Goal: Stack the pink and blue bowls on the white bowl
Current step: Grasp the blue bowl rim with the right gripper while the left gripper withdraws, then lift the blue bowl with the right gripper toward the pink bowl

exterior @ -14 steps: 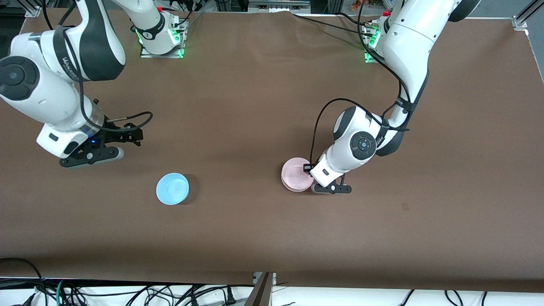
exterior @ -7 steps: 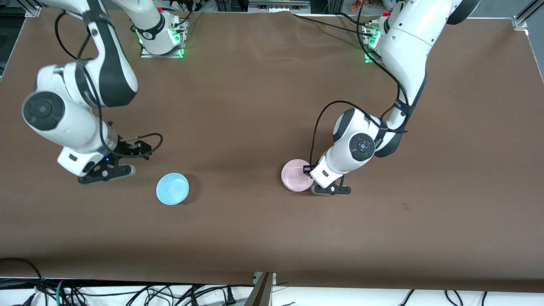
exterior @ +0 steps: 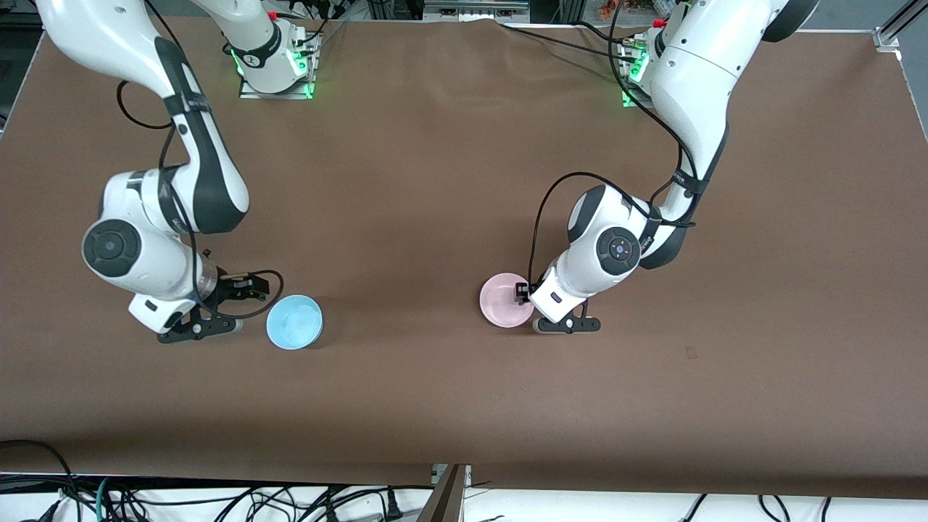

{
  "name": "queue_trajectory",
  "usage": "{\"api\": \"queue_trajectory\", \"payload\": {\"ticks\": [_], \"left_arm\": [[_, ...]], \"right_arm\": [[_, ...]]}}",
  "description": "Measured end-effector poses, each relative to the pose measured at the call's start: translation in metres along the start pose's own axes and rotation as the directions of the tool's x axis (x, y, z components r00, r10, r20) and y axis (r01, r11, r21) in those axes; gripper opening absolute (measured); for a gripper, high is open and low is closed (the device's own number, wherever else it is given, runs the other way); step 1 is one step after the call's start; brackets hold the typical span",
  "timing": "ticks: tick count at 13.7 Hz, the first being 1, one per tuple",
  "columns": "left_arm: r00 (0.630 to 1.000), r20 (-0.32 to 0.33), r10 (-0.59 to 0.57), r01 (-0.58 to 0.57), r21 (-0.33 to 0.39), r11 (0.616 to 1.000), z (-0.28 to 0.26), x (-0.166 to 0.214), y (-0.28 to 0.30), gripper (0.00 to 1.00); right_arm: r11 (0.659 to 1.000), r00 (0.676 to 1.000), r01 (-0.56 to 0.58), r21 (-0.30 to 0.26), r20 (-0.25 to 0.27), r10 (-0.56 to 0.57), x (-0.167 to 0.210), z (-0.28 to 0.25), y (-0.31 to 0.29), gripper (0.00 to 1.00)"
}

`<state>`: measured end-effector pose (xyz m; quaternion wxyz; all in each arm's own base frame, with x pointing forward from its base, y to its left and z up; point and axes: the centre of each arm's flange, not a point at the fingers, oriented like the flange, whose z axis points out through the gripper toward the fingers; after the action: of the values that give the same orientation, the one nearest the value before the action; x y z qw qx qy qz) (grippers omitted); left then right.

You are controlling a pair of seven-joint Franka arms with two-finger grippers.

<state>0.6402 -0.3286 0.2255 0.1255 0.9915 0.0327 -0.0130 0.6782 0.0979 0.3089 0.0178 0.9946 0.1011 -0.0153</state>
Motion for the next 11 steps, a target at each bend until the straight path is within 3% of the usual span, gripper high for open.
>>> {"api": "queue_trajectory", "payload": {"ticks": [3,5,6,8,11], "left_arm": [[1.000,-0.016,-0.006,0.006,-0.008,1.000,-0.018,0.008,0.001,0.99],[1.000,0.004,-0.024,0.024,0.002,1.000,-0.049,0.017,-0.011,1.00],[0.999,0.018,-0.037,0.037,0.011,0.999,-0.075,0.022,-0.022,1.00],[0.999,0.033,-0.041,0.039,0.057,0.998,-0.140,0.027,-0.049,1.00],[0.999,0.048,-0.018,0.011,0.139,0.990,-0.244,0.016,-0.093,1.00]], "right_arm": [[1.000,1.000,0.001,0.000,-0.022,-0.001,0.008,0.034,-0.001,0.99],[1.000,0.999,0.002,0.000,-0.040,-0.002,0.013,0.058,-0.001,0.96],[1.000,0.999,0.001,0.001,-0.044,-0.001,0.014,0.069,-0.001,0.86],[1.000,0.999,-0.008,0.008,-0.046,0.008,0.018,0.082,-0.001,0.82],[0.999,0.998,-0.035,0.041,-0.045,0.037,0.025,0.092,-0.002,0.50]]}}
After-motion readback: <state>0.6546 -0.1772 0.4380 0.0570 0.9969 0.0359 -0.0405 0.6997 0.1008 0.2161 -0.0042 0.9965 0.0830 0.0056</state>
